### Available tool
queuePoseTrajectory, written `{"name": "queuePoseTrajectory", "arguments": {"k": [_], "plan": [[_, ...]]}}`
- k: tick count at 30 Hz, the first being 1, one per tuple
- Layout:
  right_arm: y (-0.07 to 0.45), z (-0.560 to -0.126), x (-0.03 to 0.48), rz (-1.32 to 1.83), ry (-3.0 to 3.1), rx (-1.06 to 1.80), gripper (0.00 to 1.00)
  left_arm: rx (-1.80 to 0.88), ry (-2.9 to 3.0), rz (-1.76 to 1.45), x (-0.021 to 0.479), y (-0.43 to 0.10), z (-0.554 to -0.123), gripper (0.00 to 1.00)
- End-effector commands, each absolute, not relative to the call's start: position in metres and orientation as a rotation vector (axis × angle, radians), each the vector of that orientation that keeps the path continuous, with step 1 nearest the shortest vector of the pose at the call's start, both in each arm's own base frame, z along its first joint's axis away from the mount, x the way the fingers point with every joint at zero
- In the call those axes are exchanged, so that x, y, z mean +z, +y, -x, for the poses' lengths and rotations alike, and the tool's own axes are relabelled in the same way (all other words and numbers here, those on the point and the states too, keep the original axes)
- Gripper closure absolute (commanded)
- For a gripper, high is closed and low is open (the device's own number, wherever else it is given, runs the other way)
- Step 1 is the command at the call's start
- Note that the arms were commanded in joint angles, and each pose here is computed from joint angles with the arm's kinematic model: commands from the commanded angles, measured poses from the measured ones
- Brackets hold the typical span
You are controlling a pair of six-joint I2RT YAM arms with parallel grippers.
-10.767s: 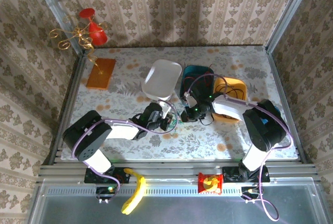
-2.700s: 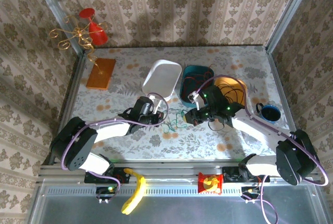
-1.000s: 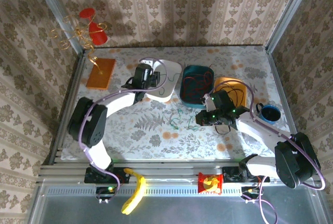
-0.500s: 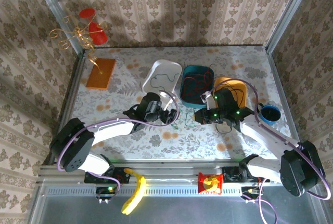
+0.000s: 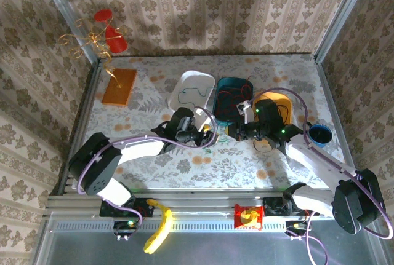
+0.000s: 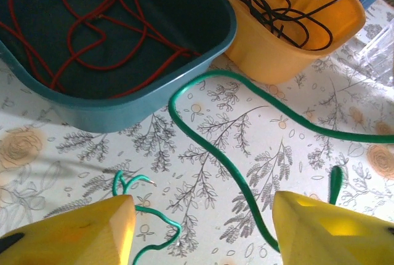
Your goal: Untangle the cables
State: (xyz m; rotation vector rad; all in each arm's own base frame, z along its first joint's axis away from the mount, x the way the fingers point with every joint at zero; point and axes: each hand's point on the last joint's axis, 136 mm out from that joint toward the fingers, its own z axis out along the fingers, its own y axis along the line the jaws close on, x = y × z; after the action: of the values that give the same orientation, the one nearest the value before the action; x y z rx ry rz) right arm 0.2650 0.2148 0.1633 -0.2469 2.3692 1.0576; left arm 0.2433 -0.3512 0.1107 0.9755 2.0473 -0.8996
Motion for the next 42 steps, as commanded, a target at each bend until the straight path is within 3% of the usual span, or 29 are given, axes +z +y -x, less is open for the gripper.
{"name": "queuePoseTrajectory", "arguments": {"k": [1,4,6,10,17,19,21,23,29,36,37,39,41,42], "plan": [[0.218,-0.275,0.184,0.241,2.304,1.073,1.00,-0.972,1.998,-0.975,0.126,-0.365,-0.246,0.46],[0.216,-0.277,0.185,0.225,2.300,1.059,1.00,-0.981,2.006,-0.969,0.123,-0.368,-0.248,0.59],[0.214,-0.279,0.186,0.213,2.288,1.043,1.00,-0.982,2.014,-0.959,0.121,-0.368,-0.250,0.78],[0.204,-0.283,0.186,0.172,2.281,0.973,1.00,-0.905,2.048,-0.868,0.117,-0.357,-0.264,1.00],[0.197,-0.284,0.173,0.145,2.318,0.927,0.99,-0.869,2.027,-0.730,0.136,-0.332,-0.280,1.00],[0.192,-0.285,0.165,0.118,2.347,0.884,0.89,-0.861,2.021,-0.688,0.143,-0.324,-0.286,1.00],[0.185,-0.288,0.159,0.082,2.363,0.839,0.68,-0.851,2.009,-0.624,0.151,-0.313,-0.294,1.00],[0.179,-0.290,0.154,0.048,2.370,0.796,0.61,-0.828,1.994,-0.550,0.160,-0.302,-0.306,1.00],[0.156,-0.294,0.124,-0.079,2.442,0.627,0.59,-0.575,2.000,-0.297,0.173,-0.256,-0.363,1.00],[0.166,-0.285,0.113,-0.056,2.478,0.705,0.59,-0.369,2.022,-0.272,0.168,-0.245,-0.428,1.00],[0.169,-0.283,0.113,-0.037,2.479,0.717,0.59,-0.344,2.020,-0.272,0.169,-0.245,-0.434,0.94],[0.173,-0.280,0.114,0.012,2.492,0.713,0.58,-0.296,2.020,-0.256,0.170,-0.243,-0.445,0.56],[0.177,-0.275,0.113,0.062,2.508,0.704,0.58,-0.281,2.011,-0.253,0.173,-0.243,-0.446,0.39],[0.178,-0.273,0.113,0.082,2.512,0.696,0.58,-0.283,2.005,-0.254,0.175,-0.242,-0.445,0.34]]}}
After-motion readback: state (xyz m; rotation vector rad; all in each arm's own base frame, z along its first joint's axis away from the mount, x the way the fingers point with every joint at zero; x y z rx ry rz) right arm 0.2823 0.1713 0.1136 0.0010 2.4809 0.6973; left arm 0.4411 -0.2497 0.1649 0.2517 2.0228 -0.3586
